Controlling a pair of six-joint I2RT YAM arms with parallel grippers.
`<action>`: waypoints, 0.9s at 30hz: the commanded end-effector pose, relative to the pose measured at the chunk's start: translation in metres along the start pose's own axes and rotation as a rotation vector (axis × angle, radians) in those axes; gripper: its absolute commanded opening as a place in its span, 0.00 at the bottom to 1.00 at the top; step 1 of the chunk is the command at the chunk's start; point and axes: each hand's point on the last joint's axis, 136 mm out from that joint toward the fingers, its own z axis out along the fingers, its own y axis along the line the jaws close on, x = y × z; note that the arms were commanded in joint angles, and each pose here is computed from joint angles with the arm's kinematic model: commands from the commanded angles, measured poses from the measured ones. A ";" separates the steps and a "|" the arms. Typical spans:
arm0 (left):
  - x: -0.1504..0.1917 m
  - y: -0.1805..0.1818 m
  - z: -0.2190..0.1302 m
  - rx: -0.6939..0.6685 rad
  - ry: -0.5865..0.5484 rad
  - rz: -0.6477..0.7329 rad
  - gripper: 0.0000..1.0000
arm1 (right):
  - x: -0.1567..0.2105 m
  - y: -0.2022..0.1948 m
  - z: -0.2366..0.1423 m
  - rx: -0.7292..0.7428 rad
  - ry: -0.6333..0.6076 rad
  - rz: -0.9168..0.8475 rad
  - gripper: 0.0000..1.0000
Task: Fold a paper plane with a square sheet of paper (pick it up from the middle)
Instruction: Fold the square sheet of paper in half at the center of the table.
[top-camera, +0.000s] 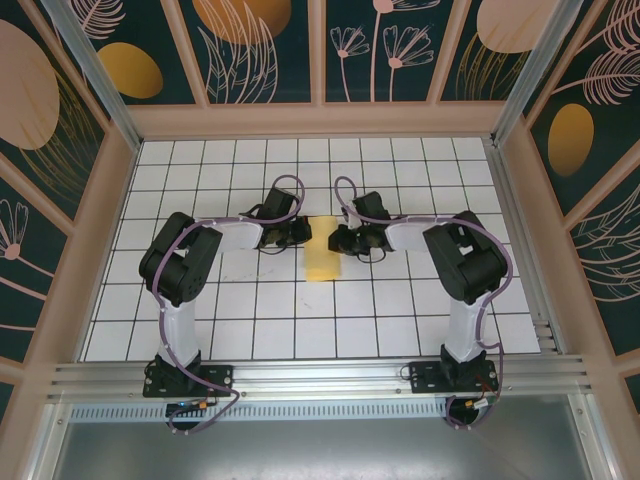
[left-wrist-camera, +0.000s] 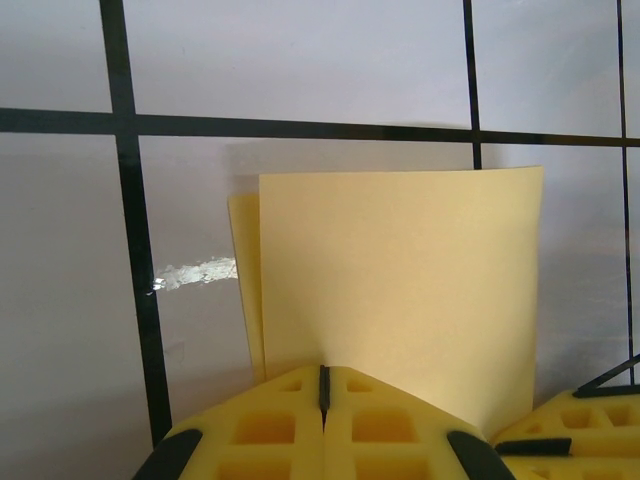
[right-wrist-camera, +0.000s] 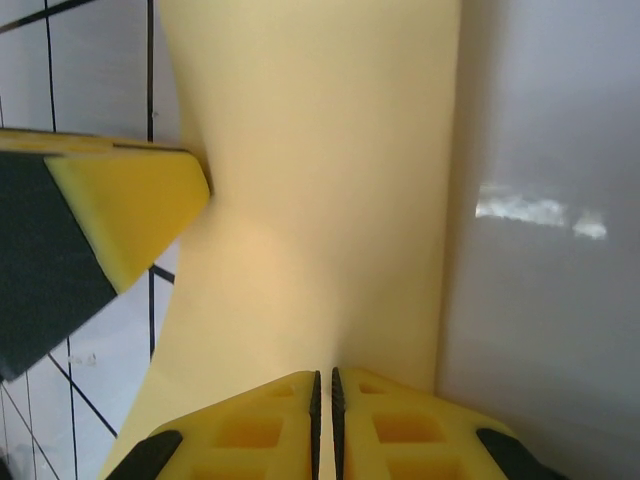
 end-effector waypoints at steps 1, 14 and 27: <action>0.048 0.077 0.010 -0.267 0.135 -0.048 0.04 | 0.018 0.001 -0.009 -0.010 0.051 -0.022 0.14; 0.047 0.078 0.011 -0.273 0.128 -0.055 0.04 | 0.021 0.020 -0.035 -0.025 0.024 -0.095 0.14; 0.046 0.076 0.011 -0.262 0.125 -0.067 0.04 | 0.032 0.038 0.000 -0.052 0.089 -0.120 0.14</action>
